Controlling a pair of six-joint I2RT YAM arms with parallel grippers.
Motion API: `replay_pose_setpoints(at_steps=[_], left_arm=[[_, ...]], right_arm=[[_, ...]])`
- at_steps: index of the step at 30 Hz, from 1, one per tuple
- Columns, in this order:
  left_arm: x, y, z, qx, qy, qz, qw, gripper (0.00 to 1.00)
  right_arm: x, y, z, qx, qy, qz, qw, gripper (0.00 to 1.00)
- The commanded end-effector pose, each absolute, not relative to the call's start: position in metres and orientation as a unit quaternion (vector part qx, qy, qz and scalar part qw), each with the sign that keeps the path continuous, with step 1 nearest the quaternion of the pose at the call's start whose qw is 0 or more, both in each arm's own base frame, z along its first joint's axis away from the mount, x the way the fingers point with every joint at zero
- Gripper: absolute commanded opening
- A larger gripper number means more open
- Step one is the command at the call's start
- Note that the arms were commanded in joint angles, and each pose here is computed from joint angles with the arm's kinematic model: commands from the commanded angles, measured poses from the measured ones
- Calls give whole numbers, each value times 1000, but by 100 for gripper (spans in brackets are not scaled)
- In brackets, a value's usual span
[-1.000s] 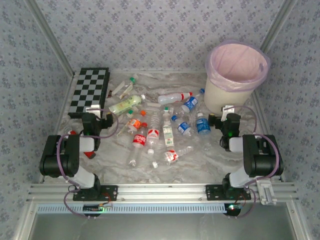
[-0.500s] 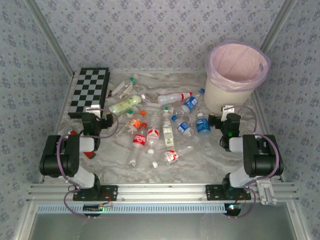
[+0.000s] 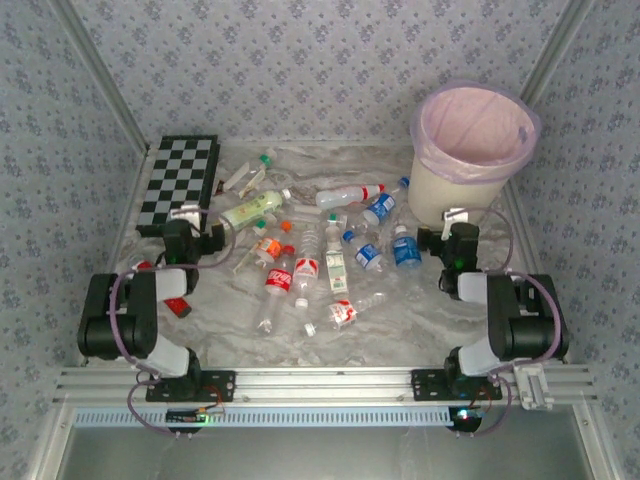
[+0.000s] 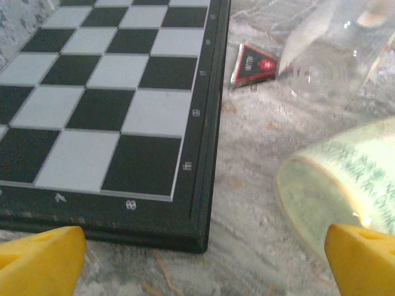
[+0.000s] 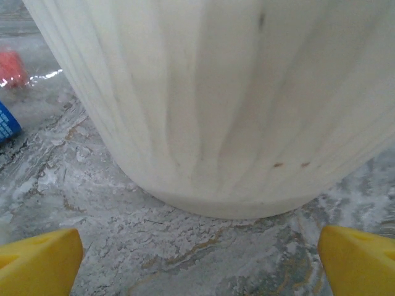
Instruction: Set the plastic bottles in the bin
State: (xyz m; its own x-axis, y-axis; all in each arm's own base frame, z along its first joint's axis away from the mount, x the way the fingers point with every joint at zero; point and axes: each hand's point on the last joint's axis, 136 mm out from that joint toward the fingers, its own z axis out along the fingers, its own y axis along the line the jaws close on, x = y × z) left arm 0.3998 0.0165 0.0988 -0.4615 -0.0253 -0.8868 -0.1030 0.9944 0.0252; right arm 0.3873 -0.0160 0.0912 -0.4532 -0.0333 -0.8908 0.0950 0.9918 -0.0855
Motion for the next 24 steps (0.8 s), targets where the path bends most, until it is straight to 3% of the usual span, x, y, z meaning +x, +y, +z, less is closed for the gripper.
replay_pose_setpoints(at_steps=[1,5,9,17,24], left_arm=[[408,17,166,-53,837,44,543,99],[431,3,193,-30,862,17,505,99],[468,-15,196,2,891,-13,454,99],[542,-52,139,93,931,-34,352,99],[564,-80,107,146,943,-60,292,99]], right_arm=[[381,-21,117,39,855,-113,505,100],[357,4,126,30,867,-108,485,99],[331,21,137,-3,903,-107,417,100],[280,47,173,-33,927,-13,373,100],[259,60,197,-64,941,25,332,100]])
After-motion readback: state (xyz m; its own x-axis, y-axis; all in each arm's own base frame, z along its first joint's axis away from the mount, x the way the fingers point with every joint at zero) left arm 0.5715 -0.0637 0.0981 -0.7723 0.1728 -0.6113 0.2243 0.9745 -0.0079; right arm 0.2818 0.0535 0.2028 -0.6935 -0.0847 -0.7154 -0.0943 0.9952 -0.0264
